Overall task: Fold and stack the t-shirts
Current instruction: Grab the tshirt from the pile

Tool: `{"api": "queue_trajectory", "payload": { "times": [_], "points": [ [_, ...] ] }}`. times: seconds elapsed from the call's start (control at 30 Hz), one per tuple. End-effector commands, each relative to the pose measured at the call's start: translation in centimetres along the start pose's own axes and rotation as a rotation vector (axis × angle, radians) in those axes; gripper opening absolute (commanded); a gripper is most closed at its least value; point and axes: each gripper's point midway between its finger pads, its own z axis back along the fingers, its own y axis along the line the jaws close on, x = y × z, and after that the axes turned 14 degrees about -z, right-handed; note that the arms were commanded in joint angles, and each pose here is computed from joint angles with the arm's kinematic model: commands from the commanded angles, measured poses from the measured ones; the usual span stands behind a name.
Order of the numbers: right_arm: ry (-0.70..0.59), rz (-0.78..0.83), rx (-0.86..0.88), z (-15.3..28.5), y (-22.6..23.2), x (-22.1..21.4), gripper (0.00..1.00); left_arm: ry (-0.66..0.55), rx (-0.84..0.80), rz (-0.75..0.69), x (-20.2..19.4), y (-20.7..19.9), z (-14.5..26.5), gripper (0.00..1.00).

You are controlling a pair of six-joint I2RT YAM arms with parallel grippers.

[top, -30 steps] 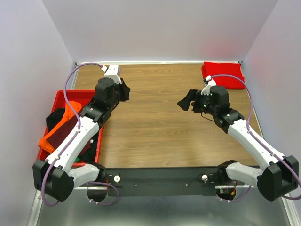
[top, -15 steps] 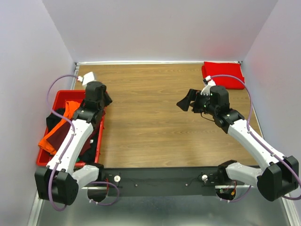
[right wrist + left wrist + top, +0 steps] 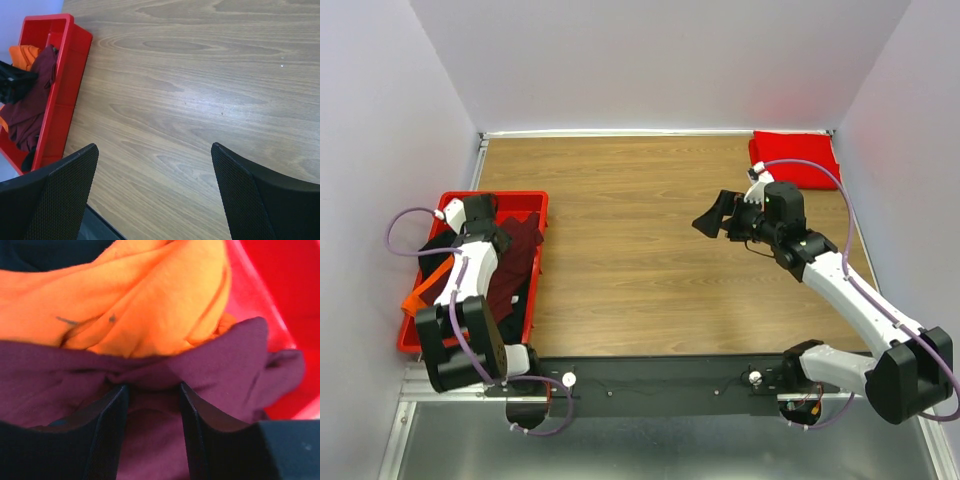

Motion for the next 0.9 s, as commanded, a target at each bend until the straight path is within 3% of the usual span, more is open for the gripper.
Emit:
{"api": "queue_trajectory", "payload": {
  "times": [0.0, 0.1, 0.17, 0.2, 0.27, 0.6, 0.87],
  "points": [
    [0.018, -0.005, 0.037, -0.1, 0.8, -0.1, 1.00, 0.079, -0.042, 0.041, -1.7, -1.3, -1.9, 0.50],
    [0.020, -0.002, 0.043, 0.0, 0.9, -0.1, 1.00, 0.100, -0.063, 0.048, -2.5, -1.8, -2.4, 0.36],
    [0.017, 0.001, 0.046, 0.0, 1.0, 0.0, 1.00, 0.091, -0.074, 0.047, -2.1, -1.9, -2.1, 0.20],
    [0.016, 0.001, 0.047, 0.1, 1.1, 0.0, 1.00, 0.067, -0.085, 0.041, -1.3, -1.9, -1.4, 0.09],
    [0.013, 0.004, 0.050, 0.2, 1.1, 0.1, 1.00, 0.006, -0.099, 0.036, 0.8, -1.8, 0.6, 0.01],
    [0.042, -0.009, 0.058, -0.3, 1.3, -0.2, 1.00, -0.228, -0.255, 0.046, 8.6, -2.7, 10.8, 0.00],
    [0.027, 0.010, 0.087, 0.2, 2.1, 0.3, 1.00, -0.448, -0.527, -0.010, 14.7, -6.4, 20.5, 0.00]
  ]
}}
